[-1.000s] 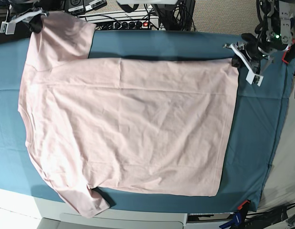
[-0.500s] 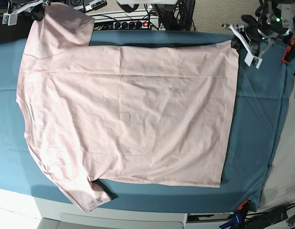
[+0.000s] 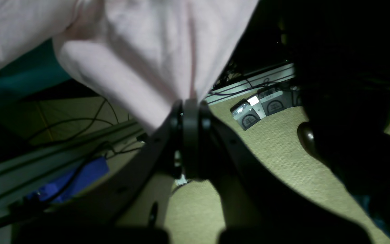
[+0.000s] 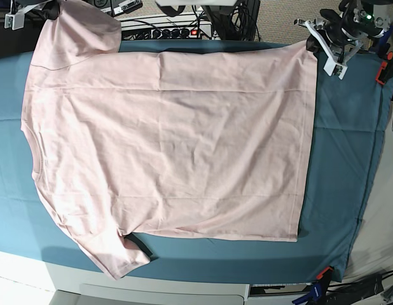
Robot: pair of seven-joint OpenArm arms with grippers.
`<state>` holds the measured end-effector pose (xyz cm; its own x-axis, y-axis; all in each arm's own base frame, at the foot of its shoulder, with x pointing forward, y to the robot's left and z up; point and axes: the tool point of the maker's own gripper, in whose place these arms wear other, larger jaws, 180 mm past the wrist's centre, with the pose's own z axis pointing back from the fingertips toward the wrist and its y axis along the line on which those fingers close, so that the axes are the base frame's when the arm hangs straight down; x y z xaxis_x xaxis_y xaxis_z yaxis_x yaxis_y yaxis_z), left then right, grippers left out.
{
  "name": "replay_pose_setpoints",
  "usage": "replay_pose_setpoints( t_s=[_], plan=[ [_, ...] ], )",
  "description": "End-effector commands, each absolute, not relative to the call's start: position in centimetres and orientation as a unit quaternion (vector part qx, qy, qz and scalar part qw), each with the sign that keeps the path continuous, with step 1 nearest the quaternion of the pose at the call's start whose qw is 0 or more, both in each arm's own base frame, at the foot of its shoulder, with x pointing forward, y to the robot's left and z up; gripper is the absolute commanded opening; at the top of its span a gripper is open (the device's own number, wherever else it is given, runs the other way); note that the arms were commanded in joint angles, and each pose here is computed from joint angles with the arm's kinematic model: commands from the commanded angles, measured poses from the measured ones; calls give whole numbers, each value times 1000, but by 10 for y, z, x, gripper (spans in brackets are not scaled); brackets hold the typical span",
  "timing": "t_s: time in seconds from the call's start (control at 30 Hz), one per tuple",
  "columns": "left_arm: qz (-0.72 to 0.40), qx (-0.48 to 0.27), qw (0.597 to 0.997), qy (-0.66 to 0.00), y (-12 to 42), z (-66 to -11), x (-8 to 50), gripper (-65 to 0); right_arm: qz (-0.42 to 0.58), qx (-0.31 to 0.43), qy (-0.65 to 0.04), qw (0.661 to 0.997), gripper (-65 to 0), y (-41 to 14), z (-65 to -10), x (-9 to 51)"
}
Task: Fold the T-shirt properly
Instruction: 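Pull the shirt's shoulder edge away from the hem with both grippers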
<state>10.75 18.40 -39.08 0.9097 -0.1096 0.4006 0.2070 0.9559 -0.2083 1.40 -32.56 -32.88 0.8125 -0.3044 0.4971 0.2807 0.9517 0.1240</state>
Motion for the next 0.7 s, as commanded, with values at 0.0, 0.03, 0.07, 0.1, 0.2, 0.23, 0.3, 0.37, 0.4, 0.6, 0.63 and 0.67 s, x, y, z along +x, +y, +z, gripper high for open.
replay_pose_setpoints(
  t_s=[0.0, 0.03, 0.07, 0.1, 0.2, 0.23, 0.3, 0.37, 0.4, 0.6, 0.63, 0.67],
  plan=[
    [-91, -122, 969, -192, 185, -387, 104, -650, -146, 8, -269, 952, -650, -333, -319, 13],
    [-92, -123, 969, -191, 184, -387, 103, -650, -148, 2, -270, 951, -650, -337, -317, 12],
    [-94, -124, 969, -190, 183, -386, 101, -650, -150, -2, -271, 951, -650, -339, -315, 10],
    [-103, -127, 967, -194, 180, -383, 101, -650, -153, -3, -272, 950, -650, -341, -312, 9],
    [-118, -129, 962, -211, 174, -372, 107, -650, -160, 0, -276, 948, -650, -343, -307, 7],
    [-120, -128, 960, -217, 173, -369, 110, -650, -162, 0, -276, 947, -650, -343, -306, 7],
    [-121, -122, 959, -227, 177, -363, 114, -650, -161, -1, -275, 948, -650, -344, -306, 6],
    [-116, -111, 960, -231, 185, -360, 117, -650, -161, -1, -274, 948, -650, -344, -306, 6],
    [-111, -108, 960, -232, 188, -359, 117, -650, -161, 0, -273, 948, -650, -344, -307, 6],
    [-93, -116, 964, -219, 201, -355, 99, -650, -161, 10, -268, 950, -650, -339, -307, 2],
    [-89, -118, 965, -216, 203, -354, 97, -650, -159, 10, -267, 951, -650, -339, -307, 1],
    [-92, -120, 965, -214, 203, -354, 95, -650, -158, 10, -265, 951, -650, -339, -307, 0]
  ],
)
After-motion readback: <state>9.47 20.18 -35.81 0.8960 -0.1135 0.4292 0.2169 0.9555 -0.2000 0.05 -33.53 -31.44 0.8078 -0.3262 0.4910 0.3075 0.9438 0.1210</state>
